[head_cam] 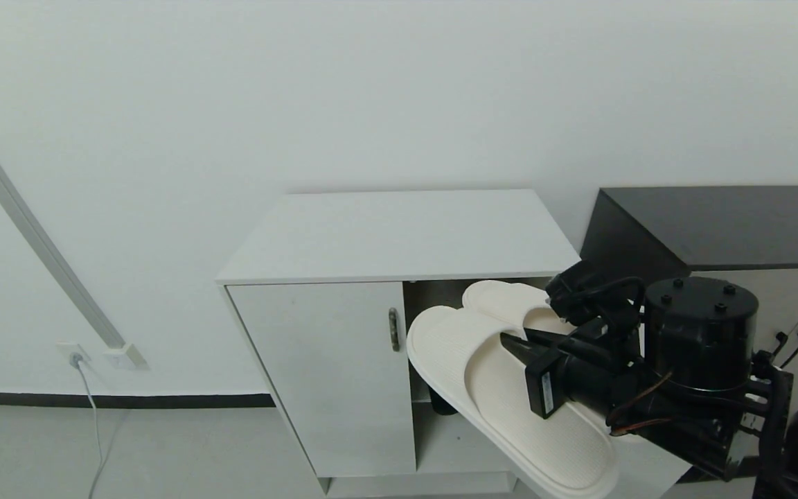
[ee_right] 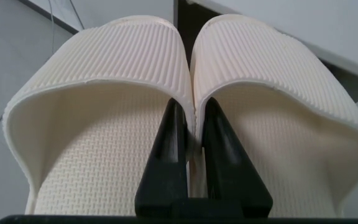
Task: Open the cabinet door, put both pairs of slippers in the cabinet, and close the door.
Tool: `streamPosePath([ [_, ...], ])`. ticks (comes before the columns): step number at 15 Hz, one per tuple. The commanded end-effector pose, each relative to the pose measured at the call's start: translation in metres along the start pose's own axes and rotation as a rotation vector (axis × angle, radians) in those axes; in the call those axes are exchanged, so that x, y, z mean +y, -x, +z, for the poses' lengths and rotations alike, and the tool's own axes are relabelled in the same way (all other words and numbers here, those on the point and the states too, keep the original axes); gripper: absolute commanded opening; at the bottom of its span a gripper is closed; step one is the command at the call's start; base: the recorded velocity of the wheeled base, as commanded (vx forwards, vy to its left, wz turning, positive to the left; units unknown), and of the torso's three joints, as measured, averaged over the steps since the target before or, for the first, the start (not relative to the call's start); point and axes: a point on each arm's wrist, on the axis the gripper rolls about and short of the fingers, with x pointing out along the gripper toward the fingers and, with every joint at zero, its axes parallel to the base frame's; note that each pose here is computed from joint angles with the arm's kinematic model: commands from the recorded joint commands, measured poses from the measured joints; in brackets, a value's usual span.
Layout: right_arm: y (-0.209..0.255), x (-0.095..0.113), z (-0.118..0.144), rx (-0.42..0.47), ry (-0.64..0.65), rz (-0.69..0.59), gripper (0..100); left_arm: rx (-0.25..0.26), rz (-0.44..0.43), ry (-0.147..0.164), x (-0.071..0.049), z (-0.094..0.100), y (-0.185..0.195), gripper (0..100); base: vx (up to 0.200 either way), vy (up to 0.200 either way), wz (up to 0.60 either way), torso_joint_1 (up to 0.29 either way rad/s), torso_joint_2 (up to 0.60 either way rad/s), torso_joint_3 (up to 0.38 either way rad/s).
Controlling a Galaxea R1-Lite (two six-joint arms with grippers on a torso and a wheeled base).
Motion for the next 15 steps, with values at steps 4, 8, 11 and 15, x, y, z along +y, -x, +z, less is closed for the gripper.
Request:
streamPosePath([
  [4, 0.0008, 0.0004, -0.0014, 0.005, 0.001, 0.002, 0, 0.001, 0.0, 0.0, 0.0, 0.0, -0.0001, 0, 0.0, 0.0, 0.0, -0.222, 0.55, 0.319],
  [8, 0.0007, 0.0013, -0.0022, 0.008, 0.002, 0.005, 0, -0.001, 0.0, 0.0, 0.0, 0.0005, 0.0001, 0, 0.0, 0.0, 0.0, -0.206, 0.53, 0.317],
  [11, 0.0009, 0.0018, -0.0026, 0.009, 0.003, 0.006, 0, 0.002, 0.0, 0.0, 0.0, -0.0001, -0.0001, 0, 0.0, 0.0, 0.0, -0.186, 0.51, 0.325],
  [15, 0.0006, 0.0018, -0.003, 0.011, 0.003, 0.007, 0, 0.001, 0.0, 0.0, 0.0, 0.0, -0.0001, 0, 0.0, 0.0, 0.0, -0.157, 0.49, 0.331],
])
